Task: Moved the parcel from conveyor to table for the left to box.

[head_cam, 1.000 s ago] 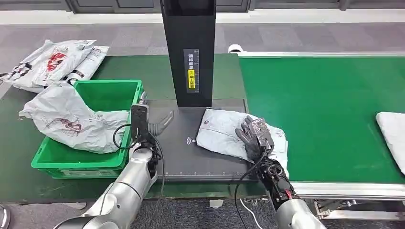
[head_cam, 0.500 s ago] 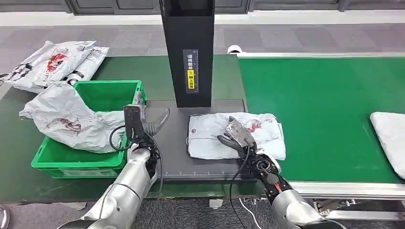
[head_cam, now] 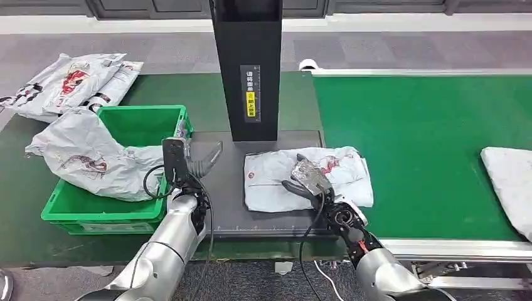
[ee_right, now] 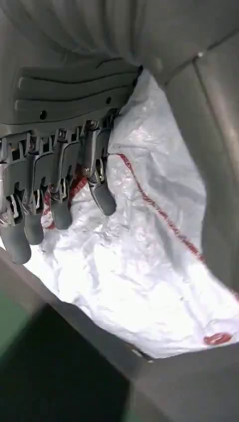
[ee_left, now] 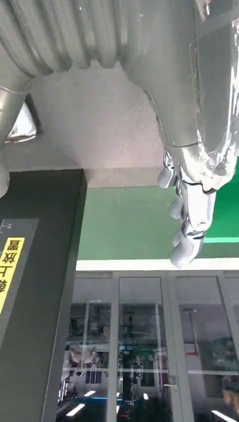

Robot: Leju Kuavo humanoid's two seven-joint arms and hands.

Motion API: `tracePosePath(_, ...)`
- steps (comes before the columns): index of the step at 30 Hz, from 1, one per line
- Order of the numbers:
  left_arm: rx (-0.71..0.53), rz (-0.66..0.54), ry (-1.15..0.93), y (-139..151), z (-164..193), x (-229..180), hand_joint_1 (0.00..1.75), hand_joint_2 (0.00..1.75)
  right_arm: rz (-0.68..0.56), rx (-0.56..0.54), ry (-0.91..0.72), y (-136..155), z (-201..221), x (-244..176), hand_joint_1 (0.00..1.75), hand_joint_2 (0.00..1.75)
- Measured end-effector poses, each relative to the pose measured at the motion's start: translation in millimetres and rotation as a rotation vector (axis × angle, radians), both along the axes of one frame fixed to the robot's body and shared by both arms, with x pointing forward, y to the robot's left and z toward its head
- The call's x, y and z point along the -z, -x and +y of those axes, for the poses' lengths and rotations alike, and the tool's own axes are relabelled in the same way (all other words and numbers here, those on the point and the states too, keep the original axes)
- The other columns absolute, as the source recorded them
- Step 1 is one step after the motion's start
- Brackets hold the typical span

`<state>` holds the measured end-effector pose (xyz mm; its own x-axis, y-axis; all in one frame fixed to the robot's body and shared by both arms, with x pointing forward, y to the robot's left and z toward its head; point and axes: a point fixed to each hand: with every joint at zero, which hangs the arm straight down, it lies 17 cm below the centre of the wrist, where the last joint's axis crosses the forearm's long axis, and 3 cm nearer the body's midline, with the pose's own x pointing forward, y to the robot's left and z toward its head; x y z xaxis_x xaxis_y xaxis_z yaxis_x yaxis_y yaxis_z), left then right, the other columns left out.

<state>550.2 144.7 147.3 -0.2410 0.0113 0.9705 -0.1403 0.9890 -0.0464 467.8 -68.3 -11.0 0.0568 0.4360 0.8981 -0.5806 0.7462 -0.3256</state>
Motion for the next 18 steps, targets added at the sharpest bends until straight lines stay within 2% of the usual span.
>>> tracePosePath(8, 0.014, -0.010, -0.024, 1, -8, -3, 0.00, 1.75, -0.018, -0.209, 0.011, 40, 67, -2, 0.00, 0.00)
tracePosePath(13, 0.041, -0.016, -0.046, 3, -19, -5, 0.00, 1.75, 0.036, -0.298, -0.188, 75, 111, -17, 0.00, 0.00)
tracePosePath(16, 0.044, -0.017, -0.046, 3, -22, -5, 0.00, 1.75, 0.070, -0.303, -0.209, 83, 128, -21, 0.00, 0.00)
tracePosePath(17, 0.043, -0.016, -0.046, 3, -22, -5, 0.00, 1.75, 0.071, -0.283, -0.202, 81, 131, -21, 0.00, 1.75)
tracePosePath(18, 0.044, -0.015, -0.049, 3, -22, -5, 0.00, 1.75, 0.073, -0.268, -0.196, 80, 132, -21, 0.00, 1.75)
